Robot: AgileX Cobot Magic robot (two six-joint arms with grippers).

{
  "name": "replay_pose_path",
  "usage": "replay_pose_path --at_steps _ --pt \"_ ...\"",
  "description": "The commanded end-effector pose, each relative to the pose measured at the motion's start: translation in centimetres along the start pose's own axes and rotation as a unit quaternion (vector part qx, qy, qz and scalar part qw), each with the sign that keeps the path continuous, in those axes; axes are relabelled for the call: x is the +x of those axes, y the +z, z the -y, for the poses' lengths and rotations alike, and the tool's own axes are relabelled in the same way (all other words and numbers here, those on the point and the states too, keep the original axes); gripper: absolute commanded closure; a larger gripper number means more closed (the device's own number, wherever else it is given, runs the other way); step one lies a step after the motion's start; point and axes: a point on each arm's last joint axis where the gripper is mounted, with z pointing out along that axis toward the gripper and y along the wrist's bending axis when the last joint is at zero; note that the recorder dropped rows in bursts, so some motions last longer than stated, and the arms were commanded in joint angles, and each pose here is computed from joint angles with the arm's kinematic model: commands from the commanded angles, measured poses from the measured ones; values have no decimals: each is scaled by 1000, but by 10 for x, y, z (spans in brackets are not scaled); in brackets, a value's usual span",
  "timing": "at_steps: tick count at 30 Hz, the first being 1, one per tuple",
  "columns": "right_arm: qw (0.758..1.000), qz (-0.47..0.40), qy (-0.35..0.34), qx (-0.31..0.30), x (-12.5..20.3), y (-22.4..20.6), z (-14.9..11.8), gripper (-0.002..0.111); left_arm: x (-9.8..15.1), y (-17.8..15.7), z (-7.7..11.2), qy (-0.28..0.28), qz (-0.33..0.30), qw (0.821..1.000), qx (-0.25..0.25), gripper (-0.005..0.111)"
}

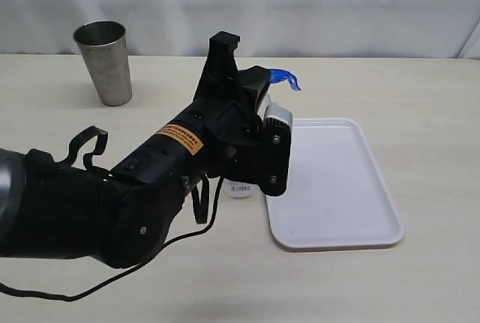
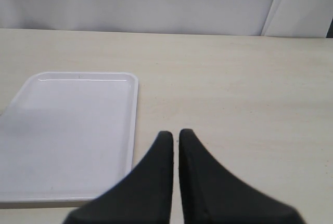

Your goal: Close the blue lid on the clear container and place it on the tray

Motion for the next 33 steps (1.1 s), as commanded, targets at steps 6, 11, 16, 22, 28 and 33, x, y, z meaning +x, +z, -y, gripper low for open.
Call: replay_pose_path --at_steps 6,11,16,22,28,33 --pt "1000 3 0 -1 0 0 0 104 4 -2 -1 -28 -28 999 2 107" --pt "1000 3 0 -1 0 0 0 104 -5 -5 0 -24 -18 1000 5 107" --pt "1000 3 0 -1 0 0 0 104 -8 -7 1 -15 -15 1000 6 107" --pt "1000 3 0 -1 0 0 0 104 -5 -7 2 -25 -34 999 12 107" --pt "1000 3 0 -1 0 0 0 104 -4 -7 4 -24 -36 999 26 107" --pt "1000 3 0 -1 0 0 0 104 -4 -7 5 -23 -36 999 26 107"
